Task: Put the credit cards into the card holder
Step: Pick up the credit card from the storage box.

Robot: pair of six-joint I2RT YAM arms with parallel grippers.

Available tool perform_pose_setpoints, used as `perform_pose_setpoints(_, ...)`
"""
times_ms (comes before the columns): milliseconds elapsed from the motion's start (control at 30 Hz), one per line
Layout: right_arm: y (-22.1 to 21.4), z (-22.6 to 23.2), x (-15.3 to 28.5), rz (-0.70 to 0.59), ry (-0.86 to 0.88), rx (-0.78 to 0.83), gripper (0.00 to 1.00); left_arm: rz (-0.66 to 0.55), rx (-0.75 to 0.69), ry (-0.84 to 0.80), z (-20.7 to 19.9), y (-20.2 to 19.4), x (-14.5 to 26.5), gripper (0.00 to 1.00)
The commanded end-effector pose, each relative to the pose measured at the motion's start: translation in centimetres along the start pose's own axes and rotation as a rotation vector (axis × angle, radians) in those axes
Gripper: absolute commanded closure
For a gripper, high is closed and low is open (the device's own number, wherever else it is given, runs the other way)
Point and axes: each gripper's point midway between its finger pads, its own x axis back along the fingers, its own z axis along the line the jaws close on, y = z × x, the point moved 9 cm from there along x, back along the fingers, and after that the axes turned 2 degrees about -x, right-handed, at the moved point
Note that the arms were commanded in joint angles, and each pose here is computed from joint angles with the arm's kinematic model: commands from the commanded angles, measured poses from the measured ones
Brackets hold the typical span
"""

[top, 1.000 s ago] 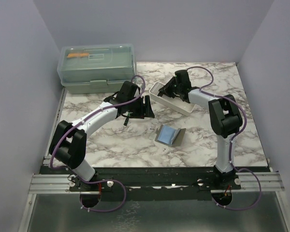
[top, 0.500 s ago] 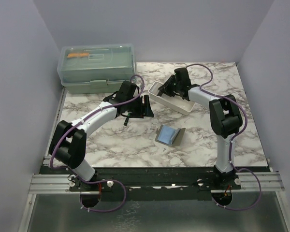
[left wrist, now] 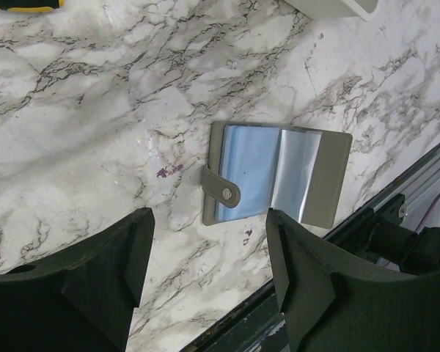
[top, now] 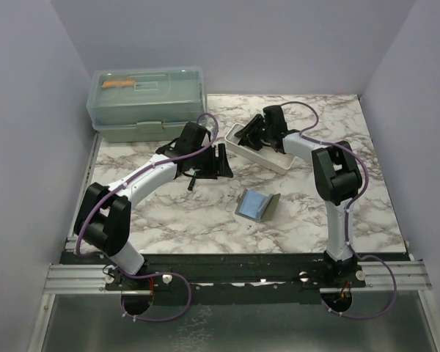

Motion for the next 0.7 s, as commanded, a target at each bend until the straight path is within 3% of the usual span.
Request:
perform_pose_setpoints(0, 0.2, 0.6, 0.2, 0.011, 0.070, -0.008, 0.53, -0.029, -0.007, -0.040, -0.8, 0.7, 0.8, 0.31)
perform_pose_setpoints(267, 0.6, 2.0, 1.5, -0.001, 0.121, 0.023, 0.82, -0.028, -0.003, -0.042, -0.8, 0.7, 0.8, 0.31)
perform_pose_setpoints(667, 1.1, 3.1, 3.8, -0.004, 0.046, 0.042, 1.00, -0.023, 0.000, -0.046, -0.7, 0.7, 0.7, 0.31)
